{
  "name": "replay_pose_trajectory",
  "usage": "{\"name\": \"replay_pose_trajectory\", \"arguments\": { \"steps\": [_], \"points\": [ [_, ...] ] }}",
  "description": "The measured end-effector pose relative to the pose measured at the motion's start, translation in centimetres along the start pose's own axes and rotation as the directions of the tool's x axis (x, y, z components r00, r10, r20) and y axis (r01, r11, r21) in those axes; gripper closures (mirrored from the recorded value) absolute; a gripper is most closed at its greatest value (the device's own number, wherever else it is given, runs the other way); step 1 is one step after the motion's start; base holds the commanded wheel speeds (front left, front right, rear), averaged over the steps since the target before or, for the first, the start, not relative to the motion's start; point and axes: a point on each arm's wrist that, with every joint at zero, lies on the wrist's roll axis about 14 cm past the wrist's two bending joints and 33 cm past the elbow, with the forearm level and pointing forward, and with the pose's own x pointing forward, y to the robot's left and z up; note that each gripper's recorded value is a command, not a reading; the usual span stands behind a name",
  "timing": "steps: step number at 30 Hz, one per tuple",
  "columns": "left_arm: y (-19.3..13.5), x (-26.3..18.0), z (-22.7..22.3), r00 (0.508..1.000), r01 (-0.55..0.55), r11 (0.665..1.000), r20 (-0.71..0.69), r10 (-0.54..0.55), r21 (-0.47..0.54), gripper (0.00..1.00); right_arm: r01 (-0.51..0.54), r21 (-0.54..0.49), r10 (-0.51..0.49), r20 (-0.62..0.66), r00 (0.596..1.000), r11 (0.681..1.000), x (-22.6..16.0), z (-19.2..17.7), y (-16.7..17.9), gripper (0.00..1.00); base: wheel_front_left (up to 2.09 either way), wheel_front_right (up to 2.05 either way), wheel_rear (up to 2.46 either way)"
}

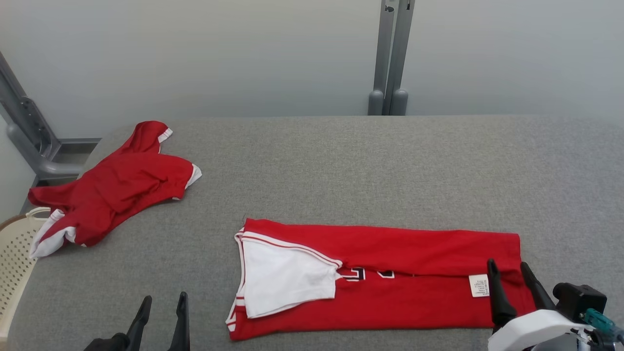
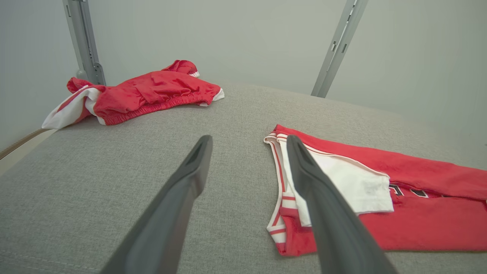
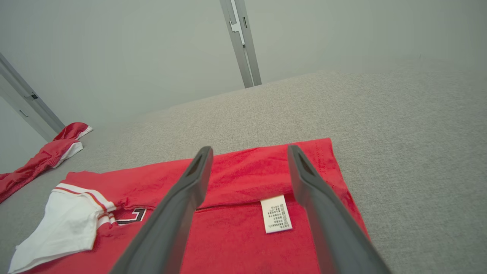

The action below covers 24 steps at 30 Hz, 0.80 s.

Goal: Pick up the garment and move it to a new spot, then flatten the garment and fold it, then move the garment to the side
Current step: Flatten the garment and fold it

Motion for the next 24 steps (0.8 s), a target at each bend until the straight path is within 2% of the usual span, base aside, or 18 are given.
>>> {"name": "replay_pose_trajectory", "arguments": {
  "steps": [7,12,14,17,20,24],
  "points": [
    [-0.5,0.8,0.6,1.000,0.021,1.000,0.016,-0.022,0.019,0.00,0.017,-0.078,-0.025,-0.102,0.994,0.997,1.7,-0.2,-0.8,0.00,0.00,0.00,0.00],
    [-1.1,1.1,-0.2,0.999,0.036,0.999,-0.009,-0.036,0.015,0.00,0.097,-0.166,-0.132,-0.212,0.968,0.981,3.4,0.2,-3.8,0.00,0.00,0.00,0.00],
    [-1.3,1.3,-0.5,0.999,0.041,0.999,-0.019,-0.041,0.014,0.00,0.141,-0.172,-0.184,-0.269,0.945,0.975,3.7,0.0,-5.3,0.00,0.00,0.00,0.00],
    [-1.5,1.4,-1.0,0.998,0.046,0.999,-0.035,-0.046,0.011,0.00,0.188,-0.191,-0.249,-0.381,0.891,0.963,3.6,-1.5,-7.1,0.00,0.00,0.00,0.00],
    [-1.3,1.5,-1.3,0.998,0.041,0.999,-0.043,-0.040,0.008,0.00,0.208,-0.190,-0.276,-0.481,0.832,0.959,3.3,-3.1,-7.8,0.00,0.00,0.00,0.00],
    [-1.0,1.6,-1.5,0.998,0.030,1.000,-0.051,-0.030,0.007,0.00,0.216,-0.198,-0.291,-0.541,0.789,0.956,3.3,-4.3,-8.2,0.00,0.00,0.00,0.00]
  ]
}}
